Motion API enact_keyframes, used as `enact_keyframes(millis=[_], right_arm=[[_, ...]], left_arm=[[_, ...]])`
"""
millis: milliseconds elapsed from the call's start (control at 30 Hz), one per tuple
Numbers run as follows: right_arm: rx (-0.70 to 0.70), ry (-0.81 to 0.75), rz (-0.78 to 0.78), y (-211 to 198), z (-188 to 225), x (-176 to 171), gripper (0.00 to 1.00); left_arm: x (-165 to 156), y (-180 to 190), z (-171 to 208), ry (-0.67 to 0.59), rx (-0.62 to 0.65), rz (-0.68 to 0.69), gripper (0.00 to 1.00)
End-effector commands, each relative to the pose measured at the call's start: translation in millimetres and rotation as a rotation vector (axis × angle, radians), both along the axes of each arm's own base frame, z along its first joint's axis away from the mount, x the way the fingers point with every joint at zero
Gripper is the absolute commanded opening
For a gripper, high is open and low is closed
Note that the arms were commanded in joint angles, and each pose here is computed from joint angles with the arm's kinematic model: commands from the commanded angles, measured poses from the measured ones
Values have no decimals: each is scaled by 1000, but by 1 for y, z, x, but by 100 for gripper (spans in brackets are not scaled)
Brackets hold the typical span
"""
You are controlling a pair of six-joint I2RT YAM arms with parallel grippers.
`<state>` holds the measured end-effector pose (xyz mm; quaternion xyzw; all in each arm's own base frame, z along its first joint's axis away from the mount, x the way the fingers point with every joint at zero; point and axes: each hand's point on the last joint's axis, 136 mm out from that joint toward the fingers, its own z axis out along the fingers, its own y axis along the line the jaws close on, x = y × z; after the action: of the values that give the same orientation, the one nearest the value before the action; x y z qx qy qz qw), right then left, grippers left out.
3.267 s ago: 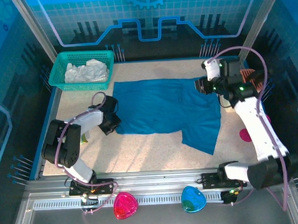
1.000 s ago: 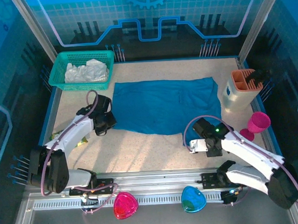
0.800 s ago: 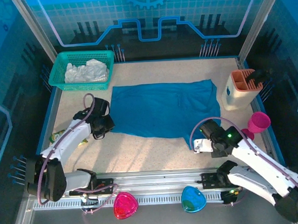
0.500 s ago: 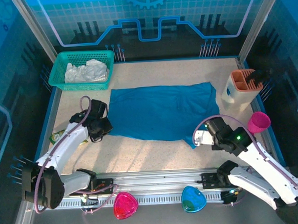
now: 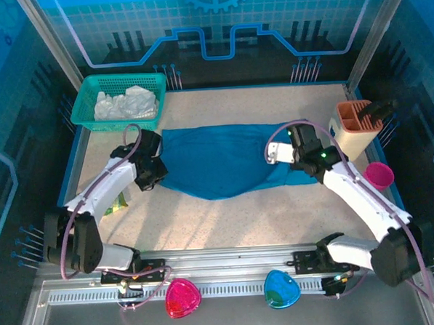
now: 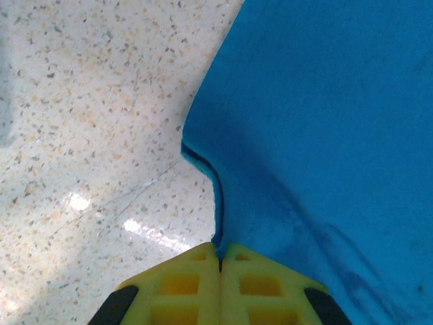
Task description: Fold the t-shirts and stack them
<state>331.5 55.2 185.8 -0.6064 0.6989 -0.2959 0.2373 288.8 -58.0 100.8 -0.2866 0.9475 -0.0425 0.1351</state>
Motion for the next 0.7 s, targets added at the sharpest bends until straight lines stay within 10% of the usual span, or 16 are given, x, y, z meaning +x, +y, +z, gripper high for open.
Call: enact_keyframes(millis=[0, 667], right_arm=[[12, -71, 48, 1, 17, 38, 0], [53, 45, -125, -28, -70, 128, 0]], left_arm=[[21, 6, 6, -29, 41, -12, 0], [92, 21, -47, 105, 199, -34, 2]])
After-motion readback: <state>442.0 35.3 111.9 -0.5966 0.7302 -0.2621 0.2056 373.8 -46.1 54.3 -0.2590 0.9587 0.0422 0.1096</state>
